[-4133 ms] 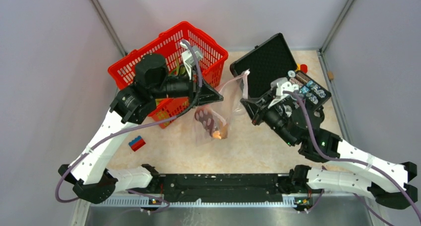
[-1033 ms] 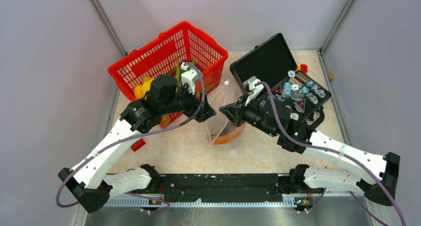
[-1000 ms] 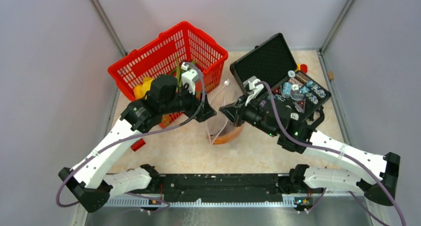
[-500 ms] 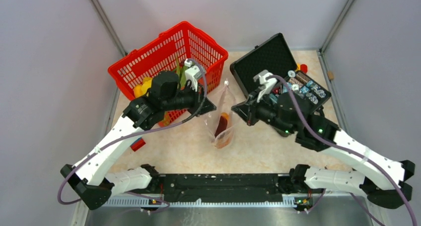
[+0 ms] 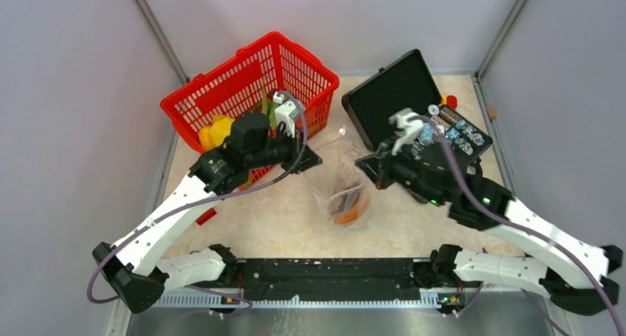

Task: Place the food in the zip-top bag and seal the zipper
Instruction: Adjust the zipper food storage bag at the center of the board, then pick up the fake vegetable from the bin.

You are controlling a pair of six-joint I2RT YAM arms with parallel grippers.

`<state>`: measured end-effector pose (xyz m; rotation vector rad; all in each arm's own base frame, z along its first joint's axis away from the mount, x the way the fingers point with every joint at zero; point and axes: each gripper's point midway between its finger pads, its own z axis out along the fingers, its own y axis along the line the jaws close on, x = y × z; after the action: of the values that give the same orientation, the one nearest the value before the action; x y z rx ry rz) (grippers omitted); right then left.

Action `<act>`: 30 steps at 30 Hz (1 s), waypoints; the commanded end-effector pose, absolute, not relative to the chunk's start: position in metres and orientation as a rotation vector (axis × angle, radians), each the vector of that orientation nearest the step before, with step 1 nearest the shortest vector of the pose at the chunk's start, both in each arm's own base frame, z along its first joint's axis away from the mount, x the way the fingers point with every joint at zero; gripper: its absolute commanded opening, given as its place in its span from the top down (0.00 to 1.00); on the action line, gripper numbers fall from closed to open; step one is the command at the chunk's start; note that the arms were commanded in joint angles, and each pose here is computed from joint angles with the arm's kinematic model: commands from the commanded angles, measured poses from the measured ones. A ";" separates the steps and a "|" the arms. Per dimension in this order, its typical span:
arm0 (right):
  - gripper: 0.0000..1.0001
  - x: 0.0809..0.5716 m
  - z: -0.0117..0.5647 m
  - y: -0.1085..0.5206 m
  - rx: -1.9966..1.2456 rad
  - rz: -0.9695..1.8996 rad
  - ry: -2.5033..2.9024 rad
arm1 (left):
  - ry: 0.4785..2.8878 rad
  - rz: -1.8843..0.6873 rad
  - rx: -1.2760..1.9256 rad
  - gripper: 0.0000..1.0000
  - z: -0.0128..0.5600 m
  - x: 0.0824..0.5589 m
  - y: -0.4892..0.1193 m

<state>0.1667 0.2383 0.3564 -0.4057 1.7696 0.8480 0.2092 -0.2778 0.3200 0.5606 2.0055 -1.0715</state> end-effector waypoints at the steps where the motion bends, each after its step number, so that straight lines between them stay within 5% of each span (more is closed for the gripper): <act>1: 1.00 0.194 0.321 0.268 -0.384 0.757 1.857 | 2.044 -0.995 0.452 0.84 0.289 0.221 -0.266; 4: 1.00 0.203 0.309 0.285 -0.407 0.739 1.877 | 2.099 -0.926 0.416 0.79 0.274 0.226 -0.259; 7: 1.00 0.204 0.310 0.297 -0.434 0.774 1.862 | 2.111 -0.873 0.381 0.55 0.277 0.227 -0.249; 9: 1.00 0.203 0.313 0.300 -0.438 0.794 1.847 | 2.078 -0.855 0.385 0.51 0.288 0.226 -0.244; 16: 1.00 0.203 0.323 0.300 -0.408 0.835 1.796 | 1.963 -0.710 0.385 0.12 0.331 0.225 -0.211; 20: 1.00 0.202 0.326 0.300 -0.381 0.865 1.773 | 1.907 -0.542 0.340 0.02 0.350 0.243 -0.185; 30: 1.00 0.198 0.322 0.302 -0.402 0.880 1.786 | 1.956 -0.466 0.180 0.01 0.357 0.321 -0.135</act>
<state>0.2006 0.3001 0.2991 -0.4298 1.8573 0.8111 0.2902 -0.1559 0.3567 0.2261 1.9437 -0.4790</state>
